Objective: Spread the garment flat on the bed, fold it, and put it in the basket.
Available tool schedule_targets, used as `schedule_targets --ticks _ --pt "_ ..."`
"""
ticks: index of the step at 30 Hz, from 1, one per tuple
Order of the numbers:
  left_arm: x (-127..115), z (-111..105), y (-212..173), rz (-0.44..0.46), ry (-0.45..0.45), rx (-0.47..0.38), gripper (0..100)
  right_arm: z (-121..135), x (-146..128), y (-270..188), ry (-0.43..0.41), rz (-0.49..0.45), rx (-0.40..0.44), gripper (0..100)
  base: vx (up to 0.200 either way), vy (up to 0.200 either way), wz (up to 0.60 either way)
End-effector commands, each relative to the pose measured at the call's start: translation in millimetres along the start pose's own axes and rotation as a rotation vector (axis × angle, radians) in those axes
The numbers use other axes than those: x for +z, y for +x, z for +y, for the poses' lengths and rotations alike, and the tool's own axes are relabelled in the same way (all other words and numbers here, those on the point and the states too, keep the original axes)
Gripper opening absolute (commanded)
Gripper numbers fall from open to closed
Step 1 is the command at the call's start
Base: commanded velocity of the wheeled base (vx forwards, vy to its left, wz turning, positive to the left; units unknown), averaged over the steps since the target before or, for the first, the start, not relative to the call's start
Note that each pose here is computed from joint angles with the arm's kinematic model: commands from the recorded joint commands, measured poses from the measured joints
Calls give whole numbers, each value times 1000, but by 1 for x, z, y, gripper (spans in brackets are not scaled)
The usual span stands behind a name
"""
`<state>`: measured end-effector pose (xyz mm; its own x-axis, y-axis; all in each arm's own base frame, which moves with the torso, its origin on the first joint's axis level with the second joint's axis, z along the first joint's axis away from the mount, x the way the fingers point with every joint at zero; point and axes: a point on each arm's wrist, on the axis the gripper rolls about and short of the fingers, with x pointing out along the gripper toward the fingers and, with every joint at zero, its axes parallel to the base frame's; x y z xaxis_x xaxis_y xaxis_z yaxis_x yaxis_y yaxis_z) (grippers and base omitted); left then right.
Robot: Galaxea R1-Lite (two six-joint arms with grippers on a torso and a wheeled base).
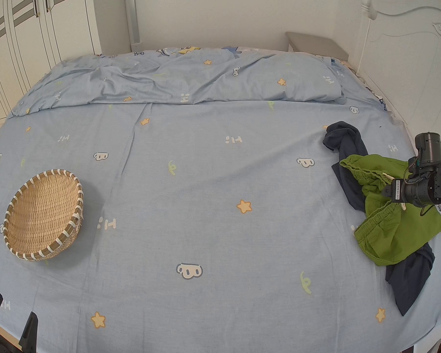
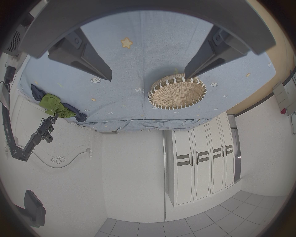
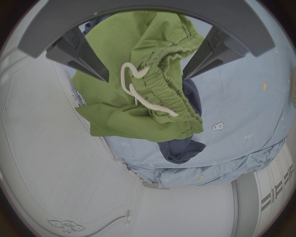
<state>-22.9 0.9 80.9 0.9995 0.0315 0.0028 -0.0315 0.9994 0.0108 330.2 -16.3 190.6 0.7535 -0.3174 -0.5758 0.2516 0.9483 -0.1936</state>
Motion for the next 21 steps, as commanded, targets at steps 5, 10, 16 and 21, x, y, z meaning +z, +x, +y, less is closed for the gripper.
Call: schedule_targets --ticks 5,10,16,21 --pt "-5 0 0 1 0 1 100 3 6 23 5 11 -10 100 0 0 0" --pt "-5 0 0 1 0 1 100 6 8 30 15 10 -10 100 0 0 0" --pt "-5 0 0 1 0 1 100 6 9 38 16 16 -12 100 0 0 0" --pt "-5 0 0 1 0 1 100 6 14 36 18 5 -10 0 0 0 0"
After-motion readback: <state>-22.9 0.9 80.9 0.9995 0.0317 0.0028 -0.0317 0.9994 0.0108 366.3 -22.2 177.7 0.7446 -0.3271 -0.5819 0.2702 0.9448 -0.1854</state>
